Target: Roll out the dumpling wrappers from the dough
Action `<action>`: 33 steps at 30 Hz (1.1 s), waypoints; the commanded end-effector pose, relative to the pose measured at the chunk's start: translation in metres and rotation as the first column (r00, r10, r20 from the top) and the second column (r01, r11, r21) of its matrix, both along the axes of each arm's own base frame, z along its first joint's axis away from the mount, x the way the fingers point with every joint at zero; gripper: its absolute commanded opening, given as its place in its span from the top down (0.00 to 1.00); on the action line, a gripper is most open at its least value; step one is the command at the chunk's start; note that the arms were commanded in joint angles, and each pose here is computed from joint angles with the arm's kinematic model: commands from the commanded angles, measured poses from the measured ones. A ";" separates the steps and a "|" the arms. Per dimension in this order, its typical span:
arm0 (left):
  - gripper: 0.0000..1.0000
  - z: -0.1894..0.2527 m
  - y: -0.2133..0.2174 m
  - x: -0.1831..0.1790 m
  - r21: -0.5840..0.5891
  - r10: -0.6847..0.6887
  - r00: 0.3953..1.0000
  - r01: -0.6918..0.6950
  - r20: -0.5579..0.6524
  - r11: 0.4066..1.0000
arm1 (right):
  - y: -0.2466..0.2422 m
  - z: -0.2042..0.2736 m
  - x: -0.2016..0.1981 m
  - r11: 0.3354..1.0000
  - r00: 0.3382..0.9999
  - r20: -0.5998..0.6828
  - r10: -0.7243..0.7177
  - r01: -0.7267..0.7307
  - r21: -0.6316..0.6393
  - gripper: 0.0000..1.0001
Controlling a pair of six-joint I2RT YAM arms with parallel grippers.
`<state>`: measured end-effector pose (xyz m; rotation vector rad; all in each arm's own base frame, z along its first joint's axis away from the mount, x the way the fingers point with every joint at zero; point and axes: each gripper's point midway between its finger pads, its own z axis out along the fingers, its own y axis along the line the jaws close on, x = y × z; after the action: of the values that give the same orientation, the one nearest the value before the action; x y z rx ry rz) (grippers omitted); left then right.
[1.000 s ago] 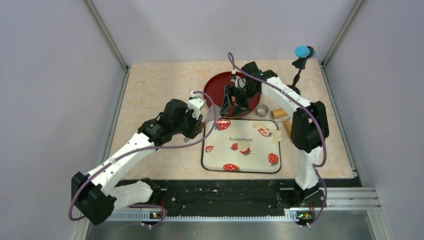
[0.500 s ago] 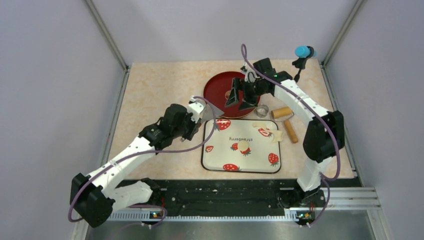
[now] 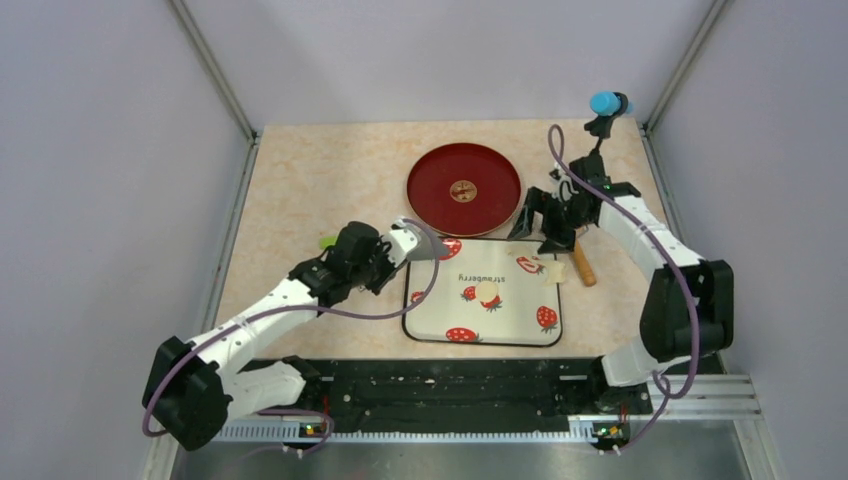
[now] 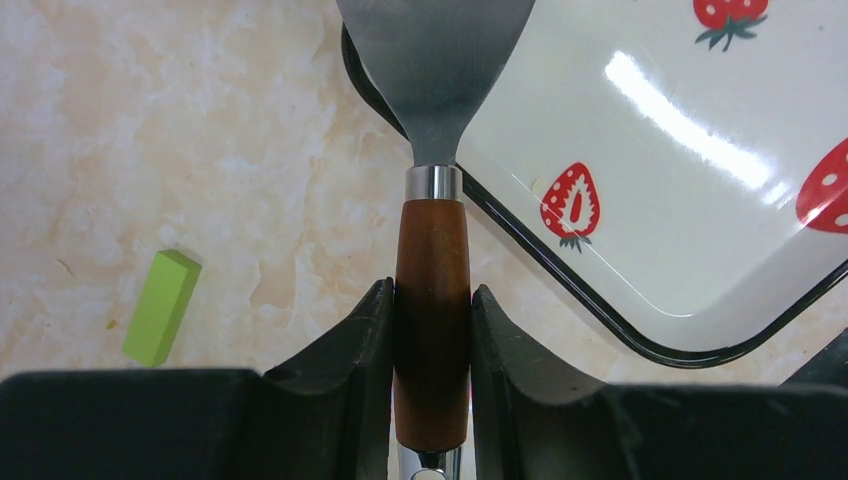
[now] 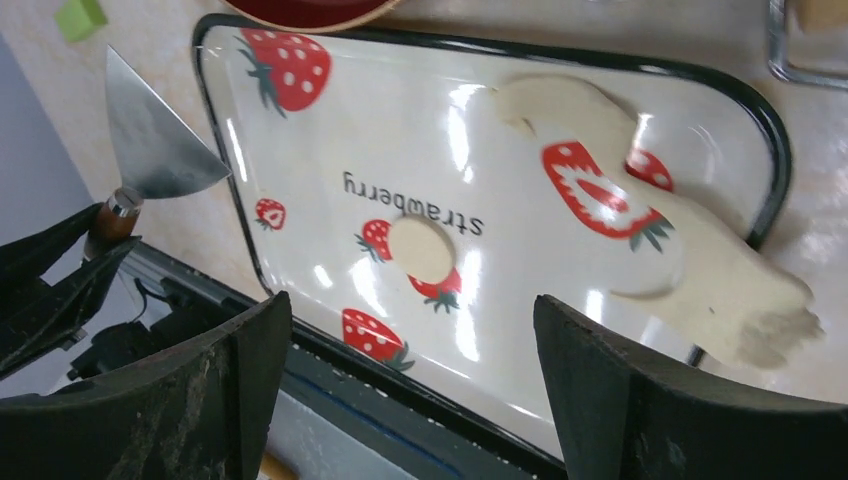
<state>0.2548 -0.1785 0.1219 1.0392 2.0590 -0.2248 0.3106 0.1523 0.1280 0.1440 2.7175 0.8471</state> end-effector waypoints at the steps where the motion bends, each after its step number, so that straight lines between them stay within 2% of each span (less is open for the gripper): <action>1: 1.00 0.002 -0.013 0.008 -0.018 -0.082 0.994 0.083 0.073 0.996 | -0.037 0.009 -0.010 0.992 0.993 0.066 -0.102 0.107 -0.073 0.11; 6: 1.00 -0.006 -0.017 0.003 -0.009 -0.135 0.989 0.135 0.054 0.991 | -0.077 0.007 -0.020 0.958 0.970 0.072 -0.233 0.242 -0.154 0.10; 11: 1.00 -0.013 -0.020 0.002 0.006 -0.173 0.984 0.173 0.044 0.985 | -0.105 -0.004 -0.030 0.924 0.941 0.053 -0.333 0.337 -0.179 0.10; 16: 1.00 -0.019 -0.026 0.001 0.009 -0.215 0.976 0.215 0.026 0.977 | -0.106 -0.026 -0.040 0.928 0.944 -0.018 -0.330 0.321 -0.191 0.10; 26: 1.00 -0.032 -0.039 -0.008 -0.011 -0.303 0.953 0.303 -0.030 0.953 | -0.092 -0.058 -0.058 0.950 0.950 -0.102 -0.296 0.281 -0.139 0.12; 33: 1.00 -0.042 -0.035 -0.001 0.035 -0.273 0.961 0.275 -0.036 0.961 | -0.085 -0.071 -0.064 0.960 0.952 -0.139 -0.274 0.260 -0.107 0.15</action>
<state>0.2372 -0.2004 0.0652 1.3633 2.0419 -0.3586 0.2385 0.0627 0.0574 0.6055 2.8153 0.6063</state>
